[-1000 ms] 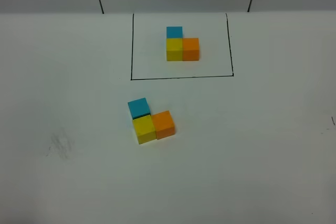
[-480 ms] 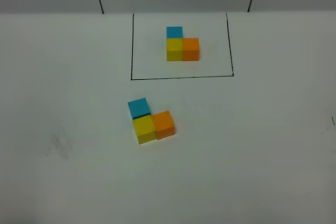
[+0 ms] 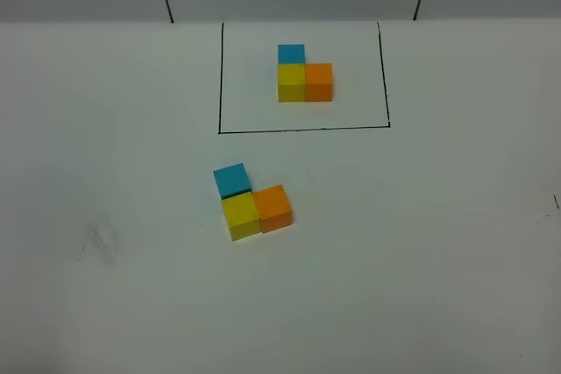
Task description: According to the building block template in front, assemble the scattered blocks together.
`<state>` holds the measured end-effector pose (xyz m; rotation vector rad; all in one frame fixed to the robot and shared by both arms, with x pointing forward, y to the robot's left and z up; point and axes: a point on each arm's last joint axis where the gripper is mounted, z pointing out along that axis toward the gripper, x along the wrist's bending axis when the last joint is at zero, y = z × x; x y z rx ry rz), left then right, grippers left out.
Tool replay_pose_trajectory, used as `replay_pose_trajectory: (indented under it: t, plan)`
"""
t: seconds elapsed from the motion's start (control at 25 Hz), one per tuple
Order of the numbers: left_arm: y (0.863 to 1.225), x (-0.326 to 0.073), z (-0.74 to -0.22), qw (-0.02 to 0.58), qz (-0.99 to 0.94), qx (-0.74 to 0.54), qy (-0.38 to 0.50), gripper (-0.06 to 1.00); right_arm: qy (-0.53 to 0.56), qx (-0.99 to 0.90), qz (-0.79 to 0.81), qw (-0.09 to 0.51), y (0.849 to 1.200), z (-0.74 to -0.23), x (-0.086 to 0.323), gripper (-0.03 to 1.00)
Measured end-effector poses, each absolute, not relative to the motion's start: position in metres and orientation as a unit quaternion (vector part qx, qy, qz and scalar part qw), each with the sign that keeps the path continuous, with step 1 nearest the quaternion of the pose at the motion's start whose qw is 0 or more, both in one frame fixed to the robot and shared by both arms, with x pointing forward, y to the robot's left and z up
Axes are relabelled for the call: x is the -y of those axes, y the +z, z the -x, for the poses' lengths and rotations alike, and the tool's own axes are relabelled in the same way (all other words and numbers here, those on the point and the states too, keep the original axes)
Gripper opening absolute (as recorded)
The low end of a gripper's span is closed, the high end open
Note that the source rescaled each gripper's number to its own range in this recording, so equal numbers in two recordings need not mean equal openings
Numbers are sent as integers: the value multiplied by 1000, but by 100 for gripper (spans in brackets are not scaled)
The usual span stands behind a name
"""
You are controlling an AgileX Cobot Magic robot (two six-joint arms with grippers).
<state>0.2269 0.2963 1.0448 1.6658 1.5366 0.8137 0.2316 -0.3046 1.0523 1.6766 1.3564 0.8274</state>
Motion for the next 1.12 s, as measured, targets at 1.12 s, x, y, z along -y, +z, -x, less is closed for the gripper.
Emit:
replay_pose_trajectory:
  t: [1.12]
  plan:
    - [1045, -296, -227, 359, -646, -596, 315, 0, 329, -537, -663, 405, 1052, -231, 304, 0]
